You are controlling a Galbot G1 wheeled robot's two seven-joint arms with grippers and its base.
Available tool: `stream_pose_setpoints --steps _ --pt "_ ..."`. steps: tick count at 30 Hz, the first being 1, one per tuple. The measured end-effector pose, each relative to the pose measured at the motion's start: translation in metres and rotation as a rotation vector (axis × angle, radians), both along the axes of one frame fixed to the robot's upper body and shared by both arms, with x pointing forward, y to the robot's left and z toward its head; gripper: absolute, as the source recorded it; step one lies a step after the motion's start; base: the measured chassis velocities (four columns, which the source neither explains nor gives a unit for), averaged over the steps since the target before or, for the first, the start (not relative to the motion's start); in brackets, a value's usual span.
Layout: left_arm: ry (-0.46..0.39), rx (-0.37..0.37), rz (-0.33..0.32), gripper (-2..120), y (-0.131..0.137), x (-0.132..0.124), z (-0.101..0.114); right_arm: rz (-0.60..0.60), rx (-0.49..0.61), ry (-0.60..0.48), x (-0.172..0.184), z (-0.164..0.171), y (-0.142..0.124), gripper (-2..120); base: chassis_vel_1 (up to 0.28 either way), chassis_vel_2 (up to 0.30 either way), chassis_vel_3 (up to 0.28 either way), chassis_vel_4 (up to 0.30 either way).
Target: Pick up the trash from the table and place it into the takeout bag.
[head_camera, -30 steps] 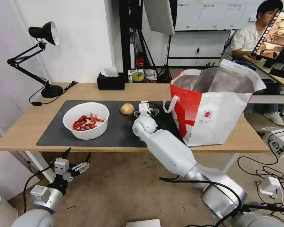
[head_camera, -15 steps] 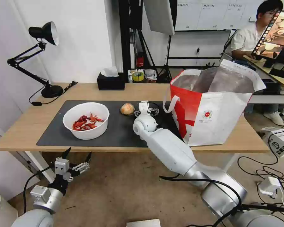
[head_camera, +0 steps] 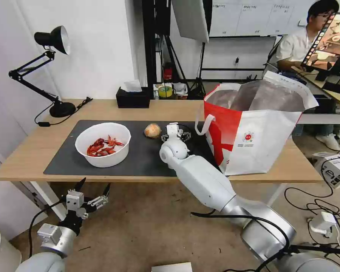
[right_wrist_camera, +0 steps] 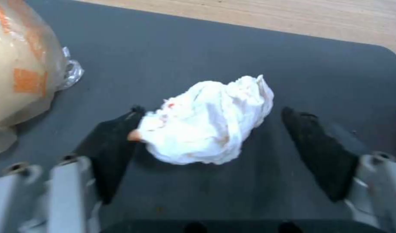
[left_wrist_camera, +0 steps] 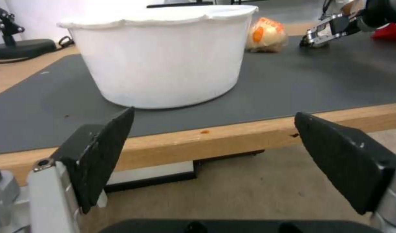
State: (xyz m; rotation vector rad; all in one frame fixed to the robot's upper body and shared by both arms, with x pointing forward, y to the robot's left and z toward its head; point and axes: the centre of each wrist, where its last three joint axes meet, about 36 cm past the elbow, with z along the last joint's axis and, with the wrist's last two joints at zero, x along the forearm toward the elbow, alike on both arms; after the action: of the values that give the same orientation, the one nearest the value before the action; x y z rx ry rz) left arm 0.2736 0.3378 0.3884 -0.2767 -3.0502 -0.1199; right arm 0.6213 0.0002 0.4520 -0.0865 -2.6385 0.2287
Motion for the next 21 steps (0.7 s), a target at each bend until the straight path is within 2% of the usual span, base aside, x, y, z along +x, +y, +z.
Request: stream_pose_setpoints --steps 2,3,6,10,13,14,17,18,21 --pt "0.0 -0.001 -0.001 100 -0.0007 -0.0003 -0.0005 -0.002 0.001 0.001 -0.0003 -0.0016 -0.0016 72 0.0 0.0 0.0 0.0" --pt "0.0 -0.001 -0.001 100 -0.0007 -0.0003 -0.0005 -0.002 0.001 0.001 -0.0003 -0.0016 -0.0016 72 0.0 0.0 0.0 0.0" --pt "0.0 -0.001 -0.001 100 -0.0012 -0.0007 -0.001 -0.004 0.006 0.005 -0.0016 -0.0038 -0.0024 55 0.0 0.0 0.0 0.0" --pt "0.0 -0.001 -0.001 100 -0.0012 -0.0014 -0.0013 -0.004 0.01 0.007 -0.0027 -0.0048 -0.0025 47 0.0 0.0 0.0 0.0" --pt "-0.003 0.0 0.0 100 -0.0006 -0.003 -0.0016 -0.004 0.018 0.011 -0.0045 -0.0058 -0.0022 30 0.0 0.0 0.0 0.0" --pt "-0.003 0.0 0.0 100 -0.0006 -0.003 -0.0016 -0.004 0.018 0.011 -0.0045 -0.0058 -0.0022 30 0.0 0.0 0.0 0.0" --pt "-0.006 -0.001 0.0 100 -0.0009 -0.0038 -0.0017 -0.008 0.026 0.016 -0.0049 -0.0049 -0.0022 17 0.0 0.0 0.0 0.0" --pt "-0.006 -0.001 0.0 100 -0.0009 -0.0038 -0.0017 -0.008 0.026 0.016 -0.0049 -0.0049 -0.0022 17 0.0 0.0 0.0 0.0" --pt "-0.009 -0.003 0.001 100 -0.0014 -0.004 -0.0015 -0.008 0.031 0.014 -0.0051 -0.0032 -0.004 3 0.0 0.0 0.0 0.0"
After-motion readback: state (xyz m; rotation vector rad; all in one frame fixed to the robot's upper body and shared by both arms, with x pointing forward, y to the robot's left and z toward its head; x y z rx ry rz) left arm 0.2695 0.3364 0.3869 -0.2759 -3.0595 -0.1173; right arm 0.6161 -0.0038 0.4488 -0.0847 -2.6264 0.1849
